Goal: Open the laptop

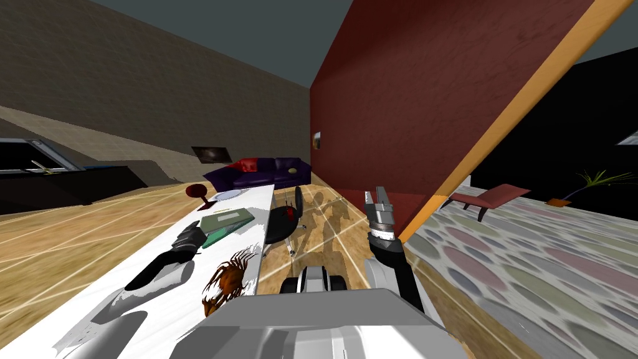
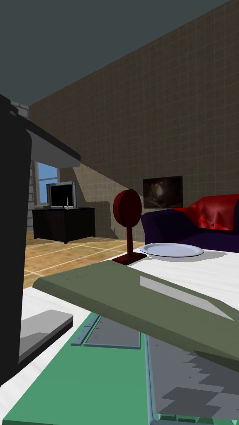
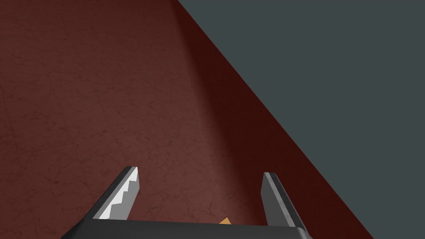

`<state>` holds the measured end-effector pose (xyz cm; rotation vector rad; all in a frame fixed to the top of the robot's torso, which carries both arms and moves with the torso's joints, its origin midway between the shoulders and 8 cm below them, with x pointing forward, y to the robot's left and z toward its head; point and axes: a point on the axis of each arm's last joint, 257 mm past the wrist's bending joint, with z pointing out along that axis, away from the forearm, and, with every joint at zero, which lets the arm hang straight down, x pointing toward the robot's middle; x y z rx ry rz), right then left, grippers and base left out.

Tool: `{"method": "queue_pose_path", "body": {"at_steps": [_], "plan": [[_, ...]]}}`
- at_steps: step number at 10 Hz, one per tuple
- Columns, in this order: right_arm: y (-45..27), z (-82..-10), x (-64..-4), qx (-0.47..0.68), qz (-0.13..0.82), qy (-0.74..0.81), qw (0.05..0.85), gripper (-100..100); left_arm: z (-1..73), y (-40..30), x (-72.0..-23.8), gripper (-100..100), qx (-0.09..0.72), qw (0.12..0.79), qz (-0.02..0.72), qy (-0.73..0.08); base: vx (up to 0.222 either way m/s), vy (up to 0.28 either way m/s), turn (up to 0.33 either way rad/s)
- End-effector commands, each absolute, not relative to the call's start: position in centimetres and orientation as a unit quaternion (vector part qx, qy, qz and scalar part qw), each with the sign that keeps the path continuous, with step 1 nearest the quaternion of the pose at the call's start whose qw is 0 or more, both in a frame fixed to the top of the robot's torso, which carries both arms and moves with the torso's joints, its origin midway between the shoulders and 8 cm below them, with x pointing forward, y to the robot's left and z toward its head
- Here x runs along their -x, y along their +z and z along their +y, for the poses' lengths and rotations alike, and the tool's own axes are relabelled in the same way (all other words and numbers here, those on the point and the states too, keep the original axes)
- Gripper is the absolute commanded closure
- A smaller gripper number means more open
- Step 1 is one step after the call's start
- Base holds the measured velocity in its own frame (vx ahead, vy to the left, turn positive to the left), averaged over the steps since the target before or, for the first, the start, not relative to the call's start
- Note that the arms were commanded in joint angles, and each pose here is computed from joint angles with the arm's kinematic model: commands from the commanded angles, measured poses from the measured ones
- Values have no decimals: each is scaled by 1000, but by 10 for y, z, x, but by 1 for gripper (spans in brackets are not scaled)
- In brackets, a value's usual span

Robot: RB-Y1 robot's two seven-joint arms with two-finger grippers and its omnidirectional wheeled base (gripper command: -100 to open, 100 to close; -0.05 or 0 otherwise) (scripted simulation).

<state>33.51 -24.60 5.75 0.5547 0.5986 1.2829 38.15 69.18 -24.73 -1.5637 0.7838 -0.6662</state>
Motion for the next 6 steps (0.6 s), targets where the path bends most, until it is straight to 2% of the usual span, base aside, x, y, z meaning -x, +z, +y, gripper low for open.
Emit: {"method": "queue_pose_path", "body": {"at_steps": [1,6], "plan": [[57,-246,-335,-251,271,581,725,0,692,-248,-381,0,674,592,337,-286,0,0,0],[57,-246,-335,-251,271,581,725,0,690,-252,-382,0,676,589,338,-286,-1,-3,-4]]}}
